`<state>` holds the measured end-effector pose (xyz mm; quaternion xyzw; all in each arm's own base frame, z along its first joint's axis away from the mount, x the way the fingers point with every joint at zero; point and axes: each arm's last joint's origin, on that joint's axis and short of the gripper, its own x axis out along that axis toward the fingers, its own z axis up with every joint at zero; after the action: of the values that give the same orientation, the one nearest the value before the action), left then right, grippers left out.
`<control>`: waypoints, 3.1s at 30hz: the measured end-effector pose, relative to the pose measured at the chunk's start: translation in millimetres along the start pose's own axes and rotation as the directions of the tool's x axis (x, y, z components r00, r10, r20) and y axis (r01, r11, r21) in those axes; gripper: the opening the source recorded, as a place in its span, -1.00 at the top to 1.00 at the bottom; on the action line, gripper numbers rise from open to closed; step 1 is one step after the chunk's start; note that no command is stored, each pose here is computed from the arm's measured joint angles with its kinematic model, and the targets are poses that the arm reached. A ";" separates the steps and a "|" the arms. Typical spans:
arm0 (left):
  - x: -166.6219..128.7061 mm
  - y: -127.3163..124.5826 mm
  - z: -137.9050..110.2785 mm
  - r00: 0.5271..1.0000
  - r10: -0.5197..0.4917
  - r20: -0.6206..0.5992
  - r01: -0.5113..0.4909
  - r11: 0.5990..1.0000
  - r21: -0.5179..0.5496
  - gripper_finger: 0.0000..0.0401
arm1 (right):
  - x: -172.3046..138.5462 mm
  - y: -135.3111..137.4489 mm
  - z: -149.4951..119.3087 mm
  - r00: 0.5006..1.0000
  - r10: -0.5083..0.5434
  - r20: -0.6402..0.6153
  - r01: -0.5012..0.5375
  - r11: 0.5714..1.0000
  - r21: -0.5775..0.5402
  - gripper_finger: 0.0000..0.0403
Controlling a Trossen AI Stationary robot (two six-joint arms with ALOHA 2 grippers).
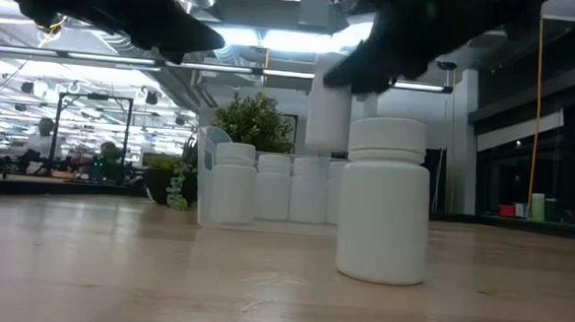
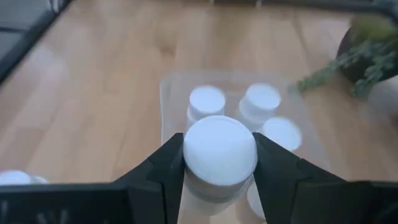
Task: Pick and place pill bottles into a basket
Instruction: Put the right pill bottle into the bin, then put the pill bottle into the bin
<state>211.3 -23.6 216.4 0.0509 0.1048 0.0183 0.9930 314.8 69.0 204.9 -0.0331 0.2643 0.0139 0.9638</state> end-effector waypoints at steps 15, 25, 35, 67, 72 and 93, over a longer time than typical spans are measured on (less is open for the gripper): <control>-2.2 -0.2 -11.4 1.000 0.009 -0.002 -0.009 0.998 -0.056 0.98 | 37.6 5.4 -34.9 0.992 -0.009 -0.129 0.006 1.000 -0.026 0.26; -2.2 -0.2 -11.4 1.000 0.009 -0.002 -0.009 0.998 -0.056 0.98 | 38.4 -0.1 -35.7 0.990 -0.035 -0.133 0.028 0.998 -0.056 0.26; -2.2 -0.2 -11.4 1.000 0.009 -0.002 -0.009 0.998 -0.059 0.99 | 38.6 -2.9 -37.5 0.987 -0.046 -0.152 0.035 0.997 -0.071 0.26; -2.2 -0.2 -11.6 1.000 0.009 -0.003 -0.009 0.998 -0.066 0.99 | 29.9 -3.6 -16.4 0.989 -0.046 -0.140 0.027 0.991 -0.132 0.03; -2.2 -2.1 -12.0 0.999 -0.054 -0.004 0.054 0.998 -0.012 0.94 | 1.7 -2.9 11.8 0.992 -0.034 -0.124 0.018 0.991 -0.130 0.04; -2.6 -5.1 -10.7 0.997 -0.076 0.008 0.076 0.997 -0.014 -0.02 | -112.9 16.8 -45.8 0.986 -0.098 0.133 0.101 0.995 -0.012 0.98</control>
<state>206.6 -27.8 206.0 0.0398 0.1028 -0.0189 0.9937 193.7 81.5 222.3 -0.0544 0.1978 -0.0296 0.9783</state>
